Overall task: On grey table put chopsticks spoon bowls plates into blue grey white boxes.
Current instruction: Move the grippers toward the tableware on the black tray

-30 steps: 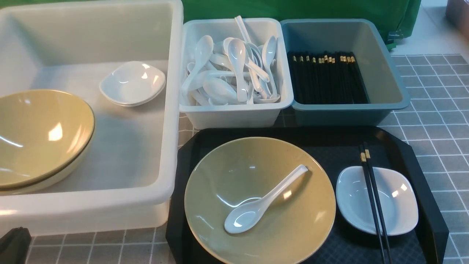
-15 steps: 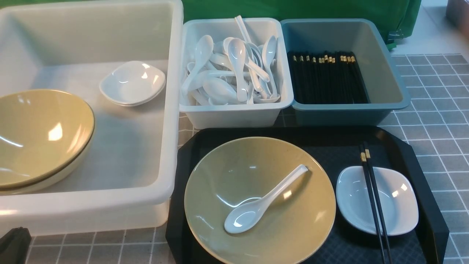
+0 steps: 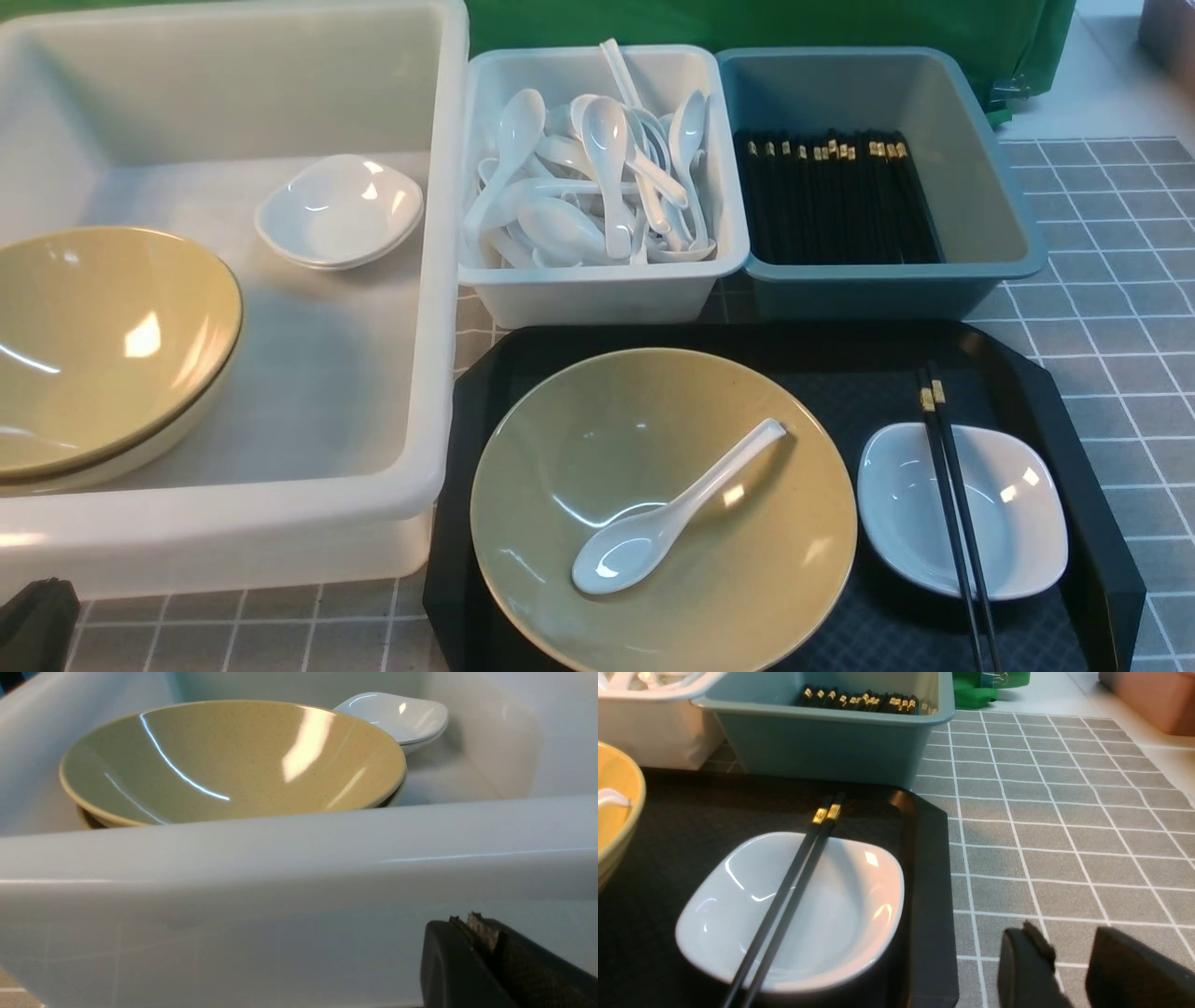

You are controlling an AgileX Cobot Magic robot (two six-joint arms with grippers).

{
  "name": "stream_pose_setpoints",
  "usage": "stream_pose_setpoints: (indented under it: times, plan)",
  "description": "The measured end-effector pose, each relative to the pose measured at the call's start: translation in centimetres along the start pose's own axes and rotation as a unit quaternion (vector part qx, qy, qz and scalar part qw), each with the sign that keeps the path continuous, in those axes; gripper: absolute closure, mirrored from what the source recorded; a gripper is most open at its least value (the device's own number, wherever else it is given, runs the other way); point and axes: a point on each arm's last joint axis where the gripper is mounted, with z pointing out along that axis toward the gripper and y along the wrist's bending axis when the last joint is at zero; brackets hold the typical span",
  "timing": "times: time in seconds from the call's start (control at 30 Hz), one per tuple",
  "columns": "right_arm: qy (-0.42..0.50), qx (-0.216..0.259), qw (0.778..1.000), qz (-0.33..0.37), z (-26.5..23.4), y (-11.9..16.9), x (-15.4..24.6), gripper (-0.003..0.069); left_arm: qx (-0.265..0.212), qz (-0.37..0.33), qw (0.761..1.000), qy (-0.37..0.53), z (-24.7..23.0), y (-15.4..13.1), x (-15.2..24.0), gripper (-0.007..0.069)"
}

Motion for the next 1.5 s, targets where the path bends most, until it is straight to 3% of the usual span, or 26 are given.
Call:
stream_pose_setpoints:
  times: [0.73,0.9,0.93,0.97,1.0,1.03,1.1,1.17,1.23,1.27,1.3,1.33,1.37,1.43,1.5]
  plan:
    - [0.000,0.000,1.000,0.001,0.0,0.0,0.0,0.0421,0.001,-0.004,1.000,0.000,0.0,0.0,0.0,0.0636]
    - [0.000,0.000,1.000,0.001,0.0,0.0,0.0,0.0421,0.023,-0.090,0.996,-0.002,0.0,-0.4,-0.1,0.0636]
    - [0.000,0.000,1.000,0.005,0.0,0.0,0.0,0.0421,0.045,-0.190,0.981,-0.011,0.0,-0.8,-0.3,0.0636]
    - [0.000,0.000,1.000,0.013,0.0,0.0,0.0,0.0421,0.054,-0.243,0.968,-0.017,-0.1,-0.9,-0.5,0.0636]
    - [0.000,0.000,1.000,0.016,0.0,0.0,0.0,0.0421,0.056,-0.251,0.966,-0.017,-0.1,-0.9,-0.6,0.0636]
    - [0.000,-0.003,0.999,0.052,0.0,0.1,0.0,0.0421,0.073,-0.342,0.937,-0.022,-0.1,-1.1,-0.8,0.0636]
    - [0.003,-0.013,0.989,0.150,0.0,0.2,0.0,0.0421,0.096,-0.454,0.886,-0.020,-0.2,-1.4,-1.1,0.0636]
    - [0.008,-0.024,0.962,0.273,0.0,0.5,0.0,0.0421,0.111,-0.521,0.846,-0.019,-0.2,-1.5,-1.3,0.0636]
    - [0.017,-0.033,0.910,0.413,0.0,0.7,0.0,0.0421,0.124,-0.572,0.811,-0.017,-0.3,-1.6,-1.5,0.0636]
    - [0.021,-0.036,0.877,0.478,0.0,0.8,0.0,0.0421,0.127,-0.586,0.800,-0.017,-0.3,-1.7,-1.6,0.0636]
    - [0.021,-0.036,0.877,0.478,0.0,0.8,0.0,0.0421,0.128,-0.588,0.799,-0.017,-0.3,-1.7,-1.6,0.0636]
    - [0.024,-0.037,0.846,0.532,0.0,0.8,0.0,0.0421,0.130,-0.595,0.793,-0.017,-0.3,-1.7,-1.7,0.0636]
    - [0.026,-0.038,0.835,0.549,0.0,0.8,0.0,0.0421,0.130,-0.597,0.792,-0.018,-0.3,-1.7,-1.7,0.0636]
    - [0.026,-0.038,0.834,0.549,0.0,0.8,0.0,0.0421,0.130,-0.599,0.790,-0.019,-0.3,-1.7,-1.7,0.0636]
    - [0.026,-0.039,0.849,0.527,0.0,0.9,0.0,0.0421,0.130,-0.599,0.790,-0.019,-0.3,-1.7,-1.7,0.0636]
